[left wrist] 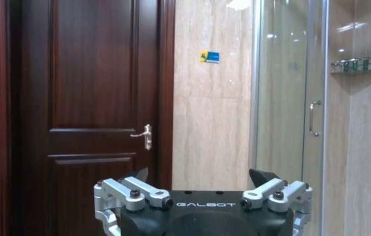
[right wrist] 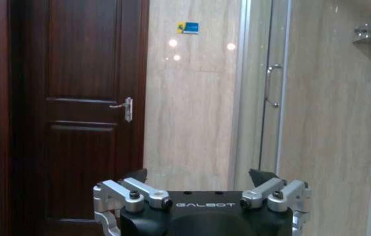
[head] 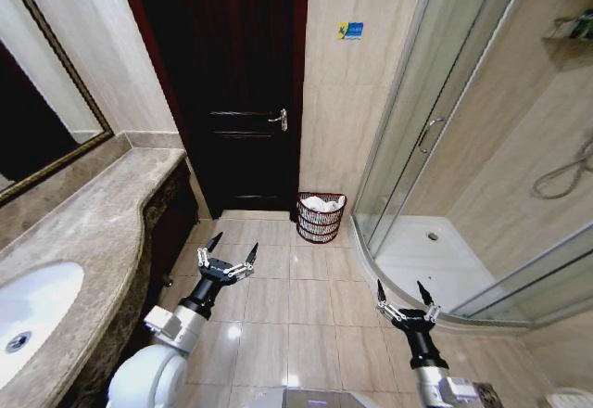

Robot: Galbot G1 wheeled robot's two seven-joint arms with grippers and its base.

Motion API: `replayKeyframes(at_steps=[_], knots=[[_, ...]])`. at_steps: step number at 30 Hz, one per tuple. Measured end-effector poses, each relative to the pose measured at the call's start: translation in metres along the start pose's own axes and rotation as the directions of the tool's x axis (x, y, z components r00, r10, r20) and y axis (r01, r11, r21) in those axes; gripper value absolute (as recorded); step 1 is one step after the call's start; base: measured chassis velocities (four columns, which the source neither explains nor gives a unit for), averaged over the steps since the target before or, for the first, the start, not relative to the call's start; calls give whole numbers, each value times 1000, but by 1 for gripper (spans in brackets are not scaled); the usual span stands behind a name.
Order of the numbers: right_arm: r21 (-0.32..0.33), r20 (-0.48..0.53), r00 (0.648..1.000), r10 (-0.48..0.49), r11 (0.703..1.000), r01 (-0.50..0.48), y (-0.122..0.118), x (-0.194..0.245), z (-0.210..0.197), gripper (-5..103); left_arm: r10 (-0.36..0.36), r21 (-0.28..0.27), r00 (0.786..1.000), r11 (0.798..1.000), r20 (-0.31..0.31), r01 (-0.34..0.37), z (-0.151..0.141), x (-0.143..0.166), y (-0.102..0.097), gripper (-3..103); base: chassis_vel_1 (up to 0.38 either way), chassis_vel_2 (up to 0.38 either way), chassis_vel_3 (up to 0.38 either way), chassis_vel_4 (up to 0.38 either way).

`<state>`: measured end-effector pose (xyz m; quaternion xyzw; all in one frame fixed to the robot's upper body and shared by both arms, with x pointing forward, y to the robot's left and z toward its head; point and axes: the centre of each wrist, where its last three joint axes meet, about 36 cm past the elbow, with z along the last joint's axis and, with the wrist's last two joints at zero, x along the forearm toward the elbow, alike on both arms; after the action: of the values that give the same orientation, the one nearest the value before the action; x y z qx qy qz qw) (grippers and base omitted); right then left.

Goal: Discard the used towel into the hamper.

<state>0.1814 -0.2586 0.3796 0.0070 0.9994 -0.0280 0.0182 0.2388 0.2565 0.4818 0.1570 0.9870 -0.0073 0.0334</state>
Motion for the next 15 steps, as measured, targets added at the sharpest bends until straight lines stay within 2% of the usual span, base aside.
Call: replayKeyframes(at_steps=[8, 15], knots=[[0, 0, 1000, 0, 1000, 0, 0, 0, 0, 100, 0, 0, 1000, 1000, 0, 0, 0, 0, 0, 100, 108, 82, -94, -92], [0, 0, 1000, 0, 1000, 0, 0, 0, 0, 100, 0, 0, 1000, 1000, 0, 0, 0, 0, 0, 100, -16, -4, 9, 3]])
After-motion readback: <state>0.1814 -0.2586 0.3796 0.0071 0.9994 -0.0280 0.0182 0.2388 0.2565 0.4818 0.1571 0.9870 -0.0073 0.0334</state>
